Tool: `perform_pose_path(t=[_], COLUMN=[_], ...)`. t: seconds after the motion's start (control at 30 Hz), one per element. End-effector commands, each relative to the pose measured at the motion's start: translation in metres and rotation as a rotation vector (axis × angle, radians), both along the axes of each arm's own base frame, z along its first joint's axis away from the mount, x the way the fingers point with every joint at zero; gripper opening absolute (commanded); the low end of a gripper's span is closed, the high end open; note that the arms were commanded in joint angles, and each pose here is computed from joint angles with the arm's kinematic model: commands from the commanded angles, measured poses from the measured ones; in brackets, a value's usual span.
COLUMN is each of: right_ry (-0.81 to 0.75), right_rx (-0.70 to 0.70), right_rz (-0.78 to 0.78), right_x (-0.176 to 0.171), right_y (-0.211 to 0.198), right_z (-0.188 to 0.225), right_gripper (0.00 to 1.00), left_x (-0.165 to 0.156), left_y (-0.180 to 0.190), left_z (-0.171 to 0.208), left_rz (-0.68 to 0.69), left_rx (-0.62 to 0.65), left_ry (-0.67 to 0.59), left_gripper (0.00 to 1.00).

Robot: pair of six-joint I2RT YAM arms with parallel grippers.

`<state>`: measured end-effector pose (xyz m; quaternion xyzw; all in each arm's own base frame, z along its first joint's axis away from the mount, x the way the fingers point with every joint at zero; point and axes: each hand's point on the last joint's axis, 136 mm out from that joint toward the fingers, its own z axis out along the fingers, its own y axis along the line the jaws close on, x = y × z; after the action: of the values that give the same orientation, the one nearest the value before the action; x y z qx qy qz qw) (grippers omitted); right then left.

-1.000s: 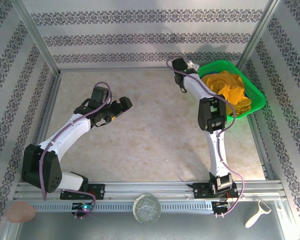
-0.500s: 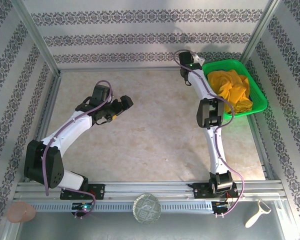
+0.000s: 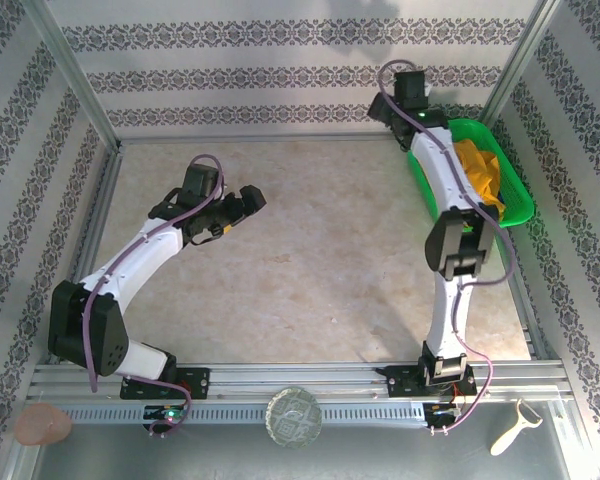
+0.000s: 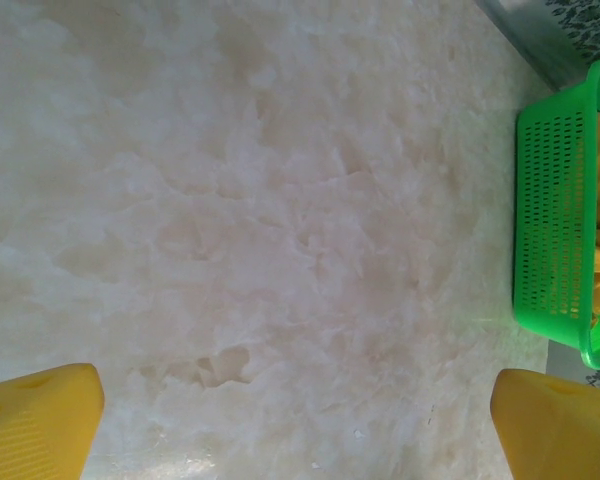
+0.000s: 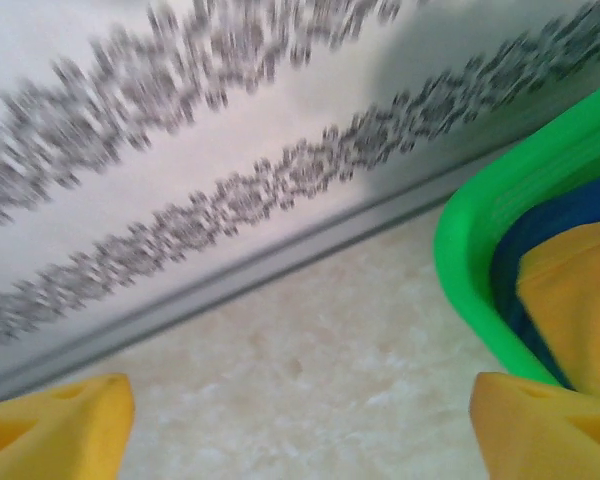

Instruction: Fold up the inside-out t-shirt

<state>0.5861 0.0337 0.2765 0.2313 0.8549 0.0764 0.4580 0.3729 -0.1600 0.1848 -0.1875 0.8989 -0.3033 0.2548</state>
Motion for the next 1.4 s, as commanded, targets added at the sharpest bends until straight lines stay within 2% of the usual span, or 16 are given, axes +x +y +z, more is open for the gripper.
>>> perform_pose_path(t=[0.0,0.07,0.23,0.33,0.43,0.6,0.7,0.8,0.83,0.9,1.07,1.23,1.37], right_ry=[0.048,0.087,0.185,0.238,0.285,0.315,0.302,0.264,0.245,0.183,-0.068,-0.327,-0.447], right_rx=[0.013,0.009,-0.014,0.014,0.038,0.070,0.127,0.193,0.192,0.174,0.136,0.225,0.307], right_rz=[-0.195,-0.311,-0.551,-0.606,-0.577,-0.435,-0.349,-0.267,-0.248,-0.229,-0.183,0.021,0.203], right_x=[-0.037,-0.067,-0.138,-0.160,-0.160,-0.128,-0.108,-0.094,-0.093,-0.094,-0.109,-0.128,-0.154], right_y=[-0.058,-0.088,-0.163,-0.189,-0.198,-0.197,-0.190,-0.177,-0.171,-0.161,-0.124,-0.057,-0.001], right_z=[-0.012,-0.023,-0.058,-0.079,-0.101,-0.126,-0.137,-0.135,-0.127,-0.101,0.009,0.135,0.208], right_gripper=[0.92,0.98,0.98,0.98,0.98,0.97,0.85,0.41,0.24,0.00,0.00,0.00,0.00], left_x=[-0.006,-0.010,-0.017,-0.018,-0.019,-0.019,-0.018,-0.017,-0.017,-0.017,-0.019,-0.015,-0.012], left_y=[0.010,0.010,0.004,-0.005,-0.012,-0.014,-0.015,-0.017,-0.018,-0.019,-0.023,-0.021,-0.018], left_z=[0.023,0.032,0.043,0.038,0.034,0.030,0.023,0.017,0.017,0.017,0.020,0.030,0.041], left_rz=[0.000,-0.014,-0.058,-0.089,-0.106,-0.102,-0.099,-0.095,-0.095,-0.101,-0.144,-0.177,-0.192], left_rx=[0.037,0.036,0.006,-0.038,-0.085,-0.120,-0.130,-0.153,-0.162,-0.173,-0.162,-0.130,-0.107], left_ry=[-0.038,-0.049,-0.079,-0.076,-0.076,-0.104,-0.107,-0.111,-0.114,-0.126,-0.138,-0.161,-0.190], left_gripper=[0.99,0.99,0.99,0.99,0.99,0.99,0.99,0.99,0.99,0.99,0.99,0.99,0.99])
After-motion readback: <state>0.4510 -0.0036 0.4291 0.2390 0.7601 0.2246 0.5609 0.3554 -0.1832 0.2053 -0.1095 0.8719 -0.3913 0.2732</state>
